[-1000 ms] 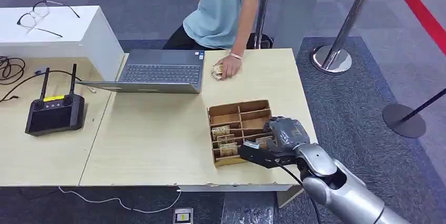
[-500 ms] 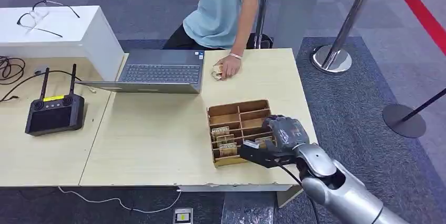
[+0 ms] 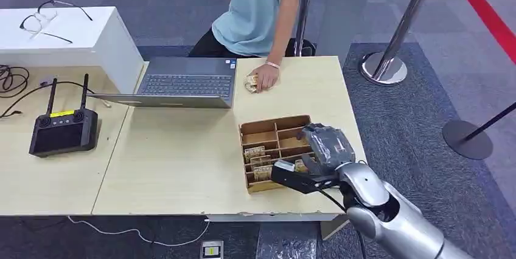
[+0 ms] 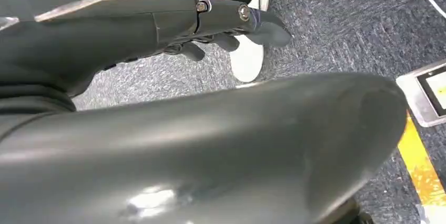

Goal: Pass the card to the sensor for recognition and then transmit it.

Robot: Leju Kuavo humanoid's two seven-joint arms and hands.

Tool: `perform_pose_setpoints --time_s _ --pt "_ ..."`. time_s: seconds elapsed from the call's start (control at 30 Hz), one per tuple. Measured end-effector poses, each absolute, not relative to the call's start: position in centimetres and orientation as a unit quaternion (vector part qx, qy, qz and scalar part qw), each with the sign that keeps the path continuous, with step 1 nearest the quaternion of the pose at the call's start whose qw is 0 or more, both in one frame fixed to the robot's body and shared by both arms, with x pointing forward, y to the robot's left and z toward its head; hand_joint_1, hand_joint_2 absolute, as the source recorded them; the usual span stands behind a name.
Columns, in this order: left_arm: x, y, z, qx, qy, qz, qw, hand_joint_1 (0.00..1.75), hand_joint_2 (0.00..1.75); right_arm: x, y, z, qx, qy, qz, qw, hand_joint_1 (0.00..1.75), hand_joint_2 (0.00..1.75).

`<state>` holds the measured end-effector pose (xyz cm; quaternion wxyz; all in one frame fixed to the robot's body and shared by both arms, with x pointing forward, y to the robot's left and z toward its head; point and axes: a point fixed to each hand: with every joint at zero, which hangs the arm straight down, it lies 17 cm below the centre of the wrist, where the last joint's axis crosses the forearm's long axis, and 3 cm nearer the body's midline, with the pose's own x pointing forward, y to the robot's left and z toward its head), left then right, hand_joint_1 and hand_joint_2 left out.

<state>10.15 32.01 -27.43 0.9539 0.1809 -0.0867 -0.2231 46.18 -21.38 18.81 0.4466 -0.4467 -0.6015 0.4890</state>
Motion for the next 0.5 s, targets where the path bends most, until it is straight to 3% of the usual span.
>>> perform_pose_setpoints --time_s 0.5 --pt "10.1 32.0 -27.4 0.181 -0.086 -0.222 0.954 0.00 0.00 43.9 -21.0 16.5 -0.429 -0.600 0.495 0.460 0.75 1.75"
